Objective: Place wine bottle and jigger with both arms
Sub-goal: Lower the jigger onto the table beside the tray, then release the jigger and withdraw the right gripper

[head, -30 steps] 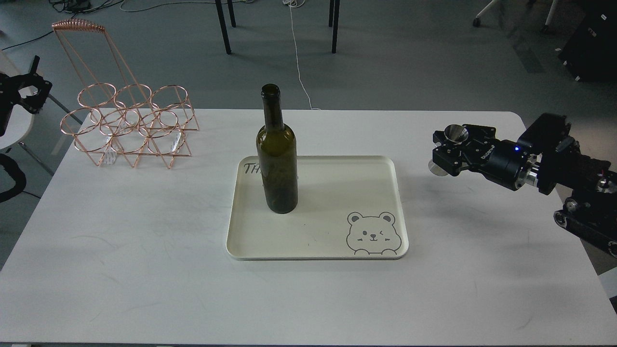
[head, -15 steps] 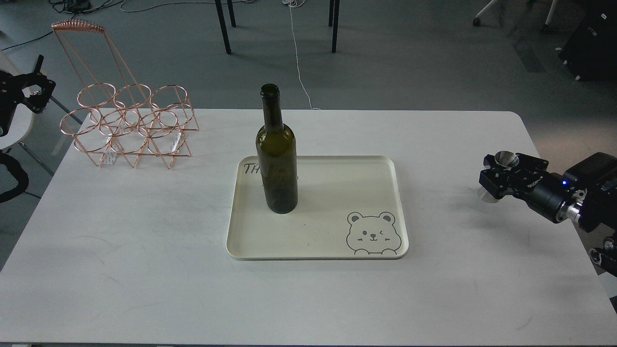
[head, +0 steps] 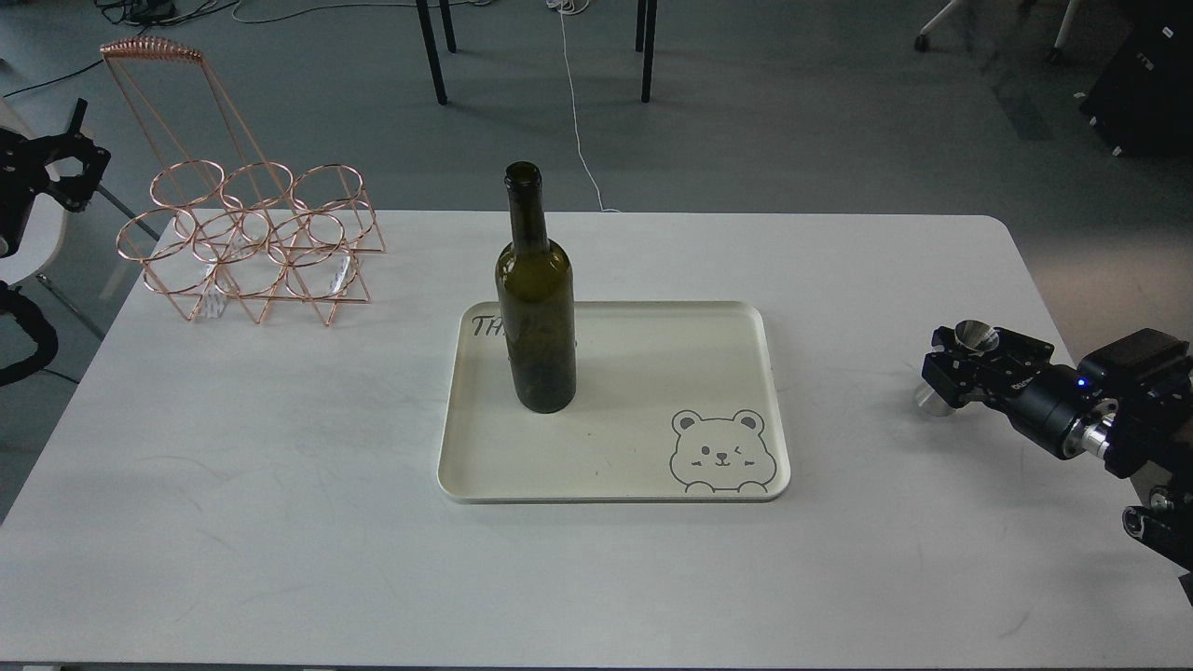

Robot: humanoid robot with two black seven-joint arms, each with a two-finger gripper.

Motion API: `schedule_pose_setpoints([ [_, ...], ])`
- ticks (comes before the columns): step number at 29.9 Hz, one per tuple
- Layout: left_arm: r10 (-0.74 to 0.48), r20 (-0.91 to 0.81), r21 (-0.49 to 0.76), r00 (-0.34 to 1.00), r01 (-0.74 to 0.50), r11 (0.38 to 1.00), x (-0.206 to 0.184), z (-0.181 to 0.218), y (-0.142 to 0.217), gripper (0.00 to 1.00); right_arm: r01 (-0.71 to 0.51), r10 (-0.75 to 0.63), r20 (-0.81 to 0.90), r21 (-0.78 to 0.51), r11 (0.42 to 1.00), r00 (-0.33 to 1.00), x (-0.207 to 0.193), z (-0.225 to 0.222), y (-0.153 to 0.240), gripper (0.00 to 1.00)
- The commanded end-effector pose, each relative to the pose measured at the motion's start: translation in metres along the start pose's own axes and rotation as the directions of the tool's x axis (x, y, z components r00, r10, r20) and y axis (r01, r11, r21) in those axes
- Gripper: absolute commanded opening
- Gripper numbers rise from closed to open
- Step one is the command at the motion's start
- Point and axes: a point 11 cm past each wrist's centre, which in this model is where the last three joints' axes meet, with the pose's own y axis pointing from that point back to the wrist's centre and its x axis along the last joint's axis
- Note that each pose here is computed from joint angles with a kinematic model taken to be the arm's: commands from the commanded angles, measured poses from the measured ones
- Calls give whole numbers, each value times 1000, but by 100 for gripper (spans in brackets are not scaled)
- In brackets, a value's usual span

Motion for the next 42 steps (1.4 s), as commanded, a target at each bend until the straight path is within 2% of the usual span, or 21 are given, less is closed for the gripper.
schedule_pose_setpoints([
  [1,-6,5,1,1000,6,1000,-2,0,-1,98,2,-2,7,1,1000,1000,-2,-1,0,17],
  [10,-4,12,-1,1000,4,1000,-1,2,-1,98,19,-19,16,3,1000,1000,-10,-3,3,31],
  [18,-12,9,-4,1000,12,1000,-4,3,-3,98,25,-25,19,8,1000,999,-12,-5,5,35],
  [21,-14,10,-6,1000,15,1000,-5,4,-4,98,36,-37,26,9,999,999,-17,-6,9,40],
  [28,-15,9,-9,1000,15,1000,-6,5,-4,98,56,-56,34,7,998,998,-22,-4,22,41],
  [32,-17,12,-11,1000,17,1000,-6,7,-5,98,55,-56,32,11,998,998,-13,1,37,43],
  [36,-20,28,-4,999,20,1000,-7,13,-4,98,71,-71,26,-1,997,997,-2,10,69,45],
  [42,-60,135,121,989,43,992,-12,14,1,98,25,-26,-13,-82,996,1000,37,40,98,51],
])
